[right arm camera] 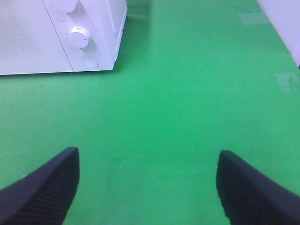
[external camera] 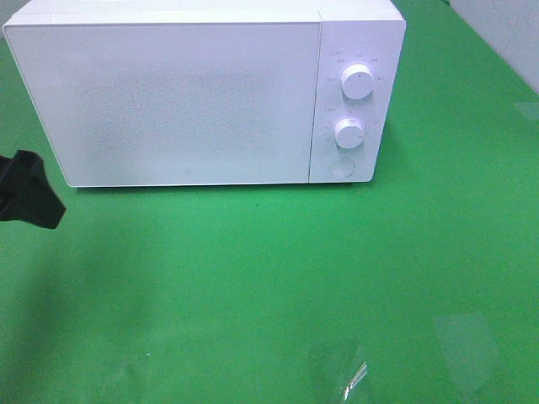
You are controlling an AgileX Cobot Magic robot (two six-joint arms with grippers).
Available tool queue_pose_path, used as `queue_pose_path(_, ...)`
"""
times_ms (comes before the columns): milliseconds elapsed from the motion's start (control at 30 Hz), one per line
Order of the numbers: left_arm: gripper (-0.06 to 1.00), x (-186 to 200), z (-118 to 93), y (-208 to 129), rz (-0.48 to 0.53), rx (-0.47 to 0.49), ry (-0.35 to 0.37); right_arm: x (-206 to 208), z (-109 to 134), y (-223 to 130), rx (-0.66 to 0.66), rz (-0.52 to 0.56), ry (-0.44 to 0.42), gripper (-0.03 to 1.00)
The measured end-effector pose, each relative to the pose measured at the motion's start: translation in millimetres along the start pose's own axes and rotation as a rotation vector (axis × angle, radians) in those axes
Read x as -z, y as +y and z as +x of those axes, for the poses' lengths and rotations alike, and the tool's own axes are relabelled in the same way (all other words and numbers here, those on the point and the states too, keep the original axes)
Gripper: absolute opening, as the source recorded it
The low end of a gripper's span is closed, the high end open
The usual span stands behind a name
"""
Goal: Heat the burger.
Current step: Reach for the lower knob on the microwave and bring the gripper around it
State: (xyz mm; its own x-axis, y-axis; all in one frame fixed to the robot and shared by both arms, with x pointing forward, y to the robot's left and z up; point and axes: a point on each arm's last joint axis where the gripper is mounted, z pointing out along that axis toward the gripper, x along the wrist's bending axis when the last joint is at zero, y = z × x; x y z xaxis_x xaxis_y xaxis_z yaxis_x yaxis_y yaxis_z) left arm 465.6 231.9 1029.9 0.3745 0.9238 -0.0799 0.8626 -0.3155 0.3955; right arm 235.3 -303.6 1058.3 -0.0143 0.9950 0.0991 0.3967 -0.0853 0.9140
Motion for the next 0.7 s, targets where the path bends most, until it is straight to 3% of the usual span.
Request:
queue_pose_path(100,0.99,23,7,-16,0.055,0.015,0.062,0,0,0,0.0,0.0,0.0,0.76)
queue_pose_path(200,0.99,26,10,-19,0.064,0.032,0.076,0,0,0,0.0,0.0,0.0,0.76)
queue_pose_path(233,0.99,34,17,-26,0.087,0.069,0.12,0,0,0,0.0,0.0,0.0,0.76)
queue_pose_path(333,0.99,42,24,-32,0.102,0.113,0.147,0,0,0,0.0,0.0,0.0,0.76)
queue_pose_path(367,0.99,48,31,-38,0.108,0.17,0.159,0,0,0,0.0,0.0,0.0,0.76)
queue_pose_path(467,0.99,57,35,-46,0.097,0.254,0.132,0,0,0,0.0,0.0,0.0,0.76)
queue_pose_path(633,0.99,63,32,-56,0.076,0.276,0.106,0,0,0,0.0,0.0,0.0,0.76)
queue_pose_path(700,0.99,67,23,-75,0.047,0.278,0.093,0,0,0,0.0,0.0,0.0,0.76)
